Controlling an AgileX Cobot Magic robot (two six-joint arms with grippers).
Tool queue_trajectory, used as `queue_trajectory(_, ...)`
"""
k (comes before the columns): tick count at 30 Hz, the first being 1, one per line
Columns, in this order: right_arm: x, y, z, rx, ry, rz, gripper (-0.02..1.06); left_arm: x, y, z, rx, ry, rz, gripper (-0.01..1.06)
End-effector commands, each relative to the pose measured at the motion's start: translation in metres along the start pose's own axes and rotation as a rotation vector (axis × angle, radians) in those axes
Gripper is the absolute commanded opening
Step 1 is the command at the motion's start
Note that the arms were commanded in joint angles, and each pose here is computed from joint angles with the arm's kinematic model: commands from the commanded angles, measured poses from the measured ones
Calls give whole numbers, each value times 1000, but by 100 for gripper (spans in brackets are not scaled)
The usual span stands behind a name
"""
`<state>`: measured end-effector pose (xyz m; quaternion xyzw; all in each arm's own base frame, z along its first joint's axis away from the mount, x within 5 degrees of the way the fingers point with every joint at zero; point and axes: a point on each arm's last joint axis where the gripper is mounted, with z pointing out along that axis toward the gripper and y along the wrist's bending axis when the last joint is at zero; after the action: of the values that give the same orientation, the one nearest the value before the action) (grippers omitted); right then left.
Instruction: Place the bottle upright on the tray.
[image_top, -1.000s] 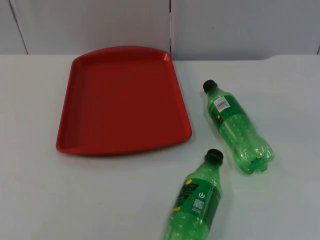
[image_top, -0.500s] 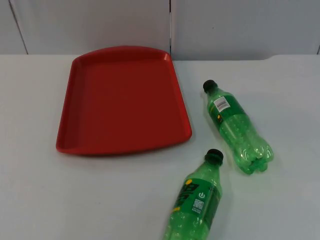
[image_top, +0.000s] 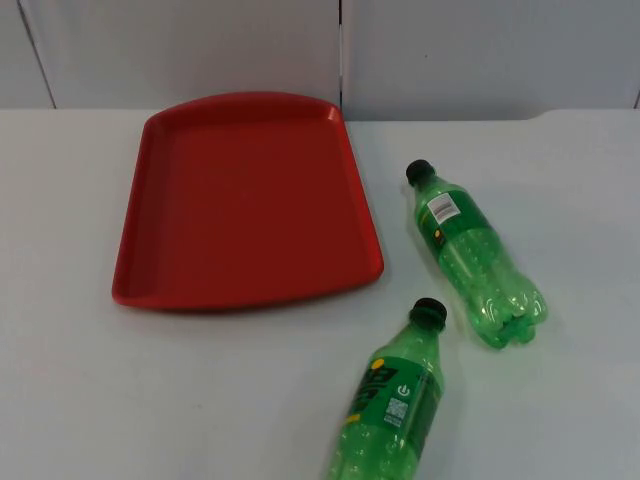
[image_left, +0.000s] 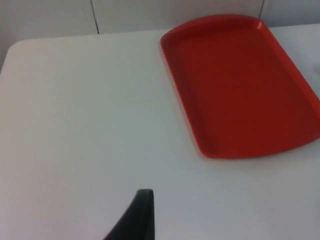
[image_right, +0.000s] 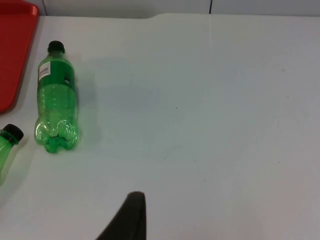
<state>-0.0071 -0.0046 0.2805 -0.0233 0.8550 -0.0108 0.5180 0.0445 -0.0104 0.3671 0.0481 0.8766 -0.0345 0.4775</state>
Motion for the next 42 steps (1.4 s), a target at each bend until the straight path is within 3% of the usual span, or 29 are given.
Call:
queue_trajectory(1, 0, 0, 0, -1, -8, -11, 105, -7, -2, 3, 31, 8, 0, 105)
queue_trajectory(25, 0, 0, 0, -1, -8, -11, 105, -65, 6, 57, 74, 173, 43, 105)
queue_trajectory(42, 0, 0, 0, -1, -8, -11, 105, -81, -6, 134, 227, 276, 48, 105)
